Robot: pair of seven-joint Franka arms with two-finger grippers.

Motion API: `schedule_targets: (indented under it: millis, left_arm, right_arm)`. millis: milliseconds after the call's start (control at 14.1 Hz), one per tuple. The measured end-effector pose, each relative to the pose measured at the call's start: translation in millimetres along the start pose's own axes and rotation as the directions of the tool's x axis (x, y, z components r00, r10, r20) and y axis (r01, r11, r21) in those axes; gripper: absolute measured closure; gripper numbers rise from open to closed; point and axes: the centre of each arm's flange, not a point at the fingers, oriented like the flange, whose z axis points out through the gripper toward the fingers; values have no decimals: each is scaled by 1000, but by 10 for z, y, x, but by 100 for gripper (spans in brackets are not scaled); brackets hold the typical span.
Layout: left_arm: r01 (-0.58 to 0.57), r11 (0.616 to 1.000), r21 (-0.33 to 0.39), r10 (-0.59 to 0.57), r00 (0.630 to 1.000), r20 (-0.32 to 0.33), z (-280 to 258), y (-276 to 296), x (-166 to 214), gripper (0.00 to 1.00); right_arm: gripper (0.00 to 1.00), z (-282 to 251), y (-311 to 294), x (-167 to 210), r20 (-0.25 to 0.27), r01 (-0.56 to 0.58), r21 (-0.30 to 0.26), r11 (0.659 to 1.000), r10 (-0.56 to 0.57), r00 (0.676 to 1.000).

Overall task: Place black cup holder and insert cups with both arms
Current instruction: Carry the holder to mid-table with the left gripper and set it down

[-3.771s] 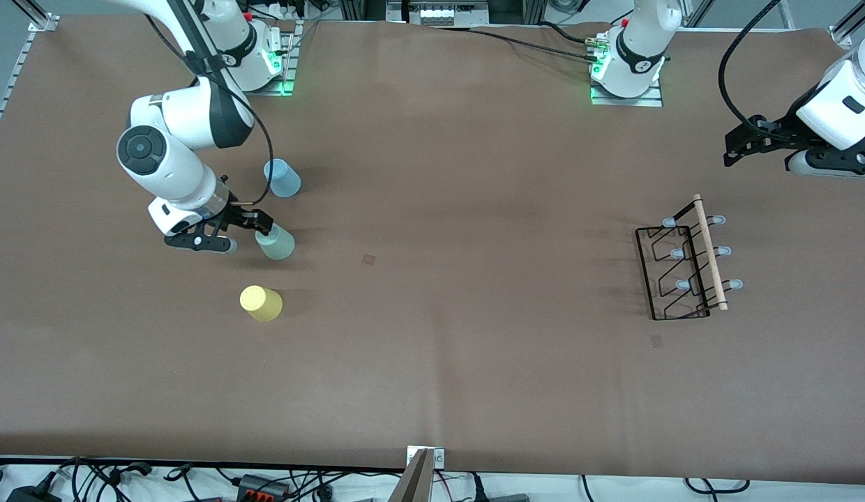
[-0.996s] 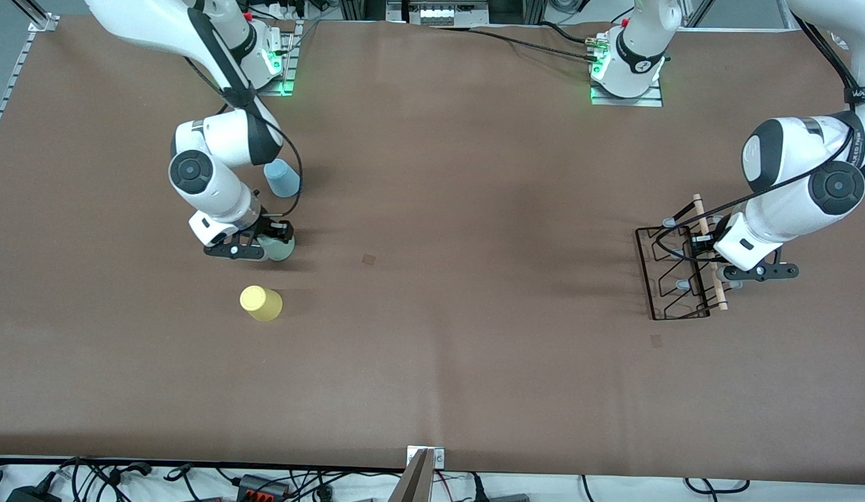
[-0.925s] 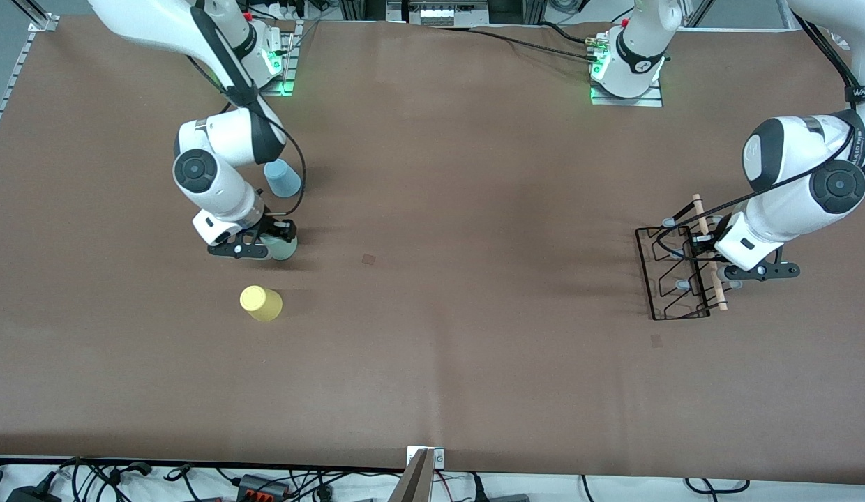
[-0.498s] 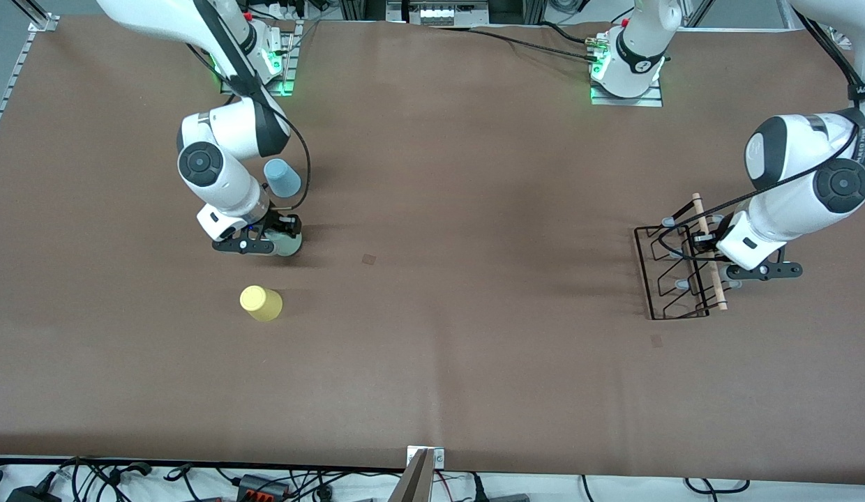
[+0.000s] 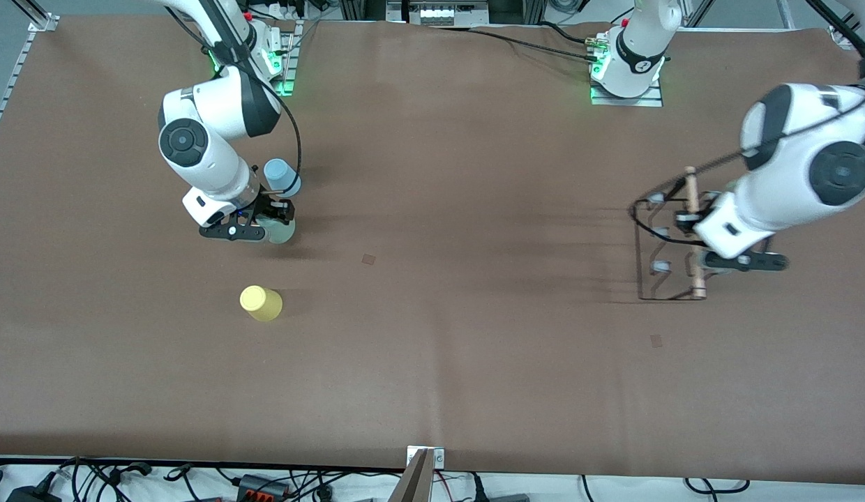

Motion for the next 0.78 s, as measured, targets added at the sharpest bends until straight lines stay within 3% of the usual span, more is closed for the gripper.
schedule_targets:
  millis: [213, 569, 783]
  left_arm:
    - [-71, 997, -17, 71, 998, -4, 59, 866, -60, 84]
    - [-39, 999, -37, 37, 997, -63, 319, 2406, -323, 84]
    - [-10, 998, -70, 3, 994, -105, 457, 3021, -500, 84]
  right_arm:
    - [32, -205, 8, -26, 4, -1, -1, 1000, 1, 1000]
    - [32, -314, 7, -47, -2, 0, 1, 1000, 0, 1000]
    - [32, -334, 1, -47, -5, 1, 2, 1000, -1, 1000]
